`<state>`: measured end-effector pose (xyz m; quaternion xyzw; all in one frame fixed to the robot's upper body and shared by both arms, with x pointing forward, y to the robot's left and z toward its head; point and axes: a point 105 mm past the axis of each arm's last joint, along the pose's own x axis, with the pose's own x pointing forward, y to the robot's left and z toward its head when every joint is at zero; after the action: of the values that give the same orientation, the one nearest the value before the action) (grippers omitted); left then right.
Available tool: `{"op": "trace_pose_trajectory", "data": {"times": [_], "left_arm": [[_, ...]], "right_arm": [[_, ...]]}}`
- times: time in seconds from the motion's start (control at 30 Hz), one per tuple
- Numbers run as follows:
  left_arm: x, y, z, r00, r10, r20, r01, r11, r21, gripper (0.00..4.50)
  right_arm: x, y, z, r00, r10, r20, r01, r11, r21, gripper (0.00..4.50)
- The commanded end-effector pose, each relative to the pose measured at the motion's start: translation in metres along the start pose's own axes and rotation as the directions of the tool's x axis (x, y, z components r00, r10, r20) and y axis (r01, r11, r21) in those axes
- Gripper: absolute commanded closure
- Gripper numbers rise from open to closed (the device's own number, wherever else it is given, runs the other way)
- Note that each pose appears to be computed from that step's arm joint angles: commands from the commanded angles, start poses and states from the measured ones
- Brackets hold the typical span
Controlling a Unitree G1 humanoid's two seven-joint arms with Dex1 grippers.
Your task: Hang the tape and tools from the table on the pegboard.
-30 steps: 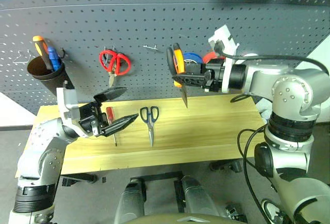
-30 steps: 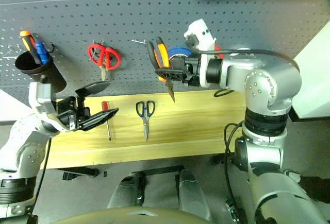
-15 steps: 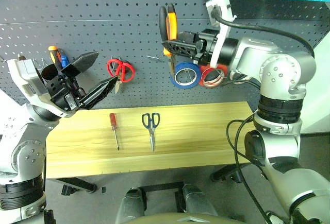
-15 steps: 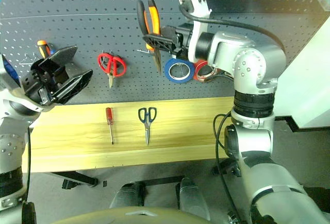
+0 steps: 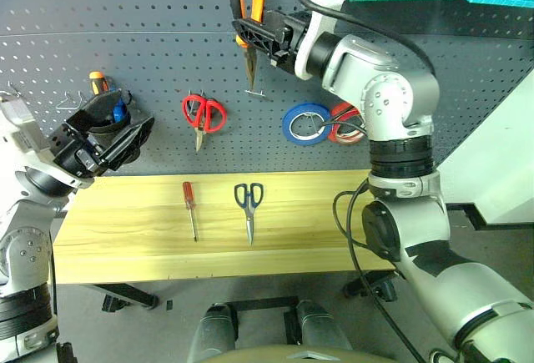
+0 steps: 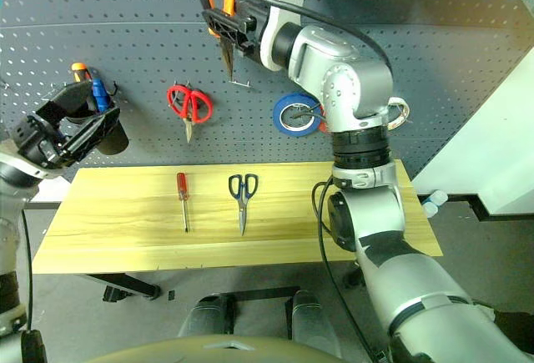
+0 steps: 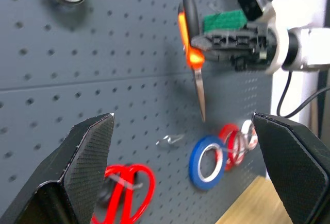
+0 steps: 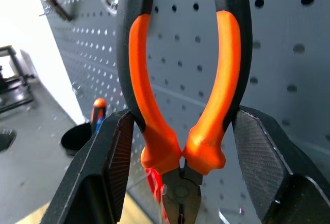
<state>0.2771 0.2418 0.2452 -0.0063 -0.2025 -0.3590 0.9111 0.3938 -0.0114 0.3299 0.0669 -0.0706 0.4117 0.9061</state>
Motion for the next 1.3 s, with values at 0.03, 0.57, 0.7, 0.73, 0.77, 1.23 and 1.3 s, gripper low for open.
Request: {"op": "trace_pose_trajectory", "data": {"times": [0.03,0.57,0.7,0.73,0.77,1.23,1.3], "left_arm": [[-0.004,0.004,0.010,1.000,0.008,0.015,-0.009,0.998,0.059,0.00],[-0.016,0.014,-0.004,0.999,0.047,-0.026,-0.045,0.996,0.075,0.00],[-0.018,0.016,-0.005,0.998,0.046,-0.042,-0.042,0.996,0.083,0.00],[-0.018,0.016,-0.006,0.998,0.045,-0.047,-0.040,0.996,0.085,0.00],[-0.018,0.016,-0.006,0.998,0.044,-0.050,-0.039,0.995,0.086,0.00],[-0.017,0.017,-0.015,0.996,0.031,-0.081,-0.024,0.997,0.079,0.00],[-0.016,0.017,-0.015,0.996,0.029,-0.081,-0.022,0.997,0.078,0.00]], "right_arm": [[0.007,-0.001,0.034,0.988,-0.063,0.140,0.075,0.994,-0.083,1.89],[0.028,-0.012,-0.016,0.968,-0.222,0.118,0.239,0.958,-0.158,1.89],[0.029,-0.008,-0.031,0.972,-0.222,0.076,0.232,0.955,-0.183,1.89],[0.028,-0.008,-0.035,0.972,-0.227,0.066,0.235,0.953,-0.192,1.89],[0.027,-0.010,-0.040,0.970,-0.236,0.051,0.241,0.950,-0.198,1.89],[0.018,-0.019,-0.081,0.949,-0.301,-0.096,0.282,0.944,-0.172,1.54],[0.018,-0.017,-0.079,0.951,-0.293,-0.099,0.276,0.948,-0.159,0.93]]}}
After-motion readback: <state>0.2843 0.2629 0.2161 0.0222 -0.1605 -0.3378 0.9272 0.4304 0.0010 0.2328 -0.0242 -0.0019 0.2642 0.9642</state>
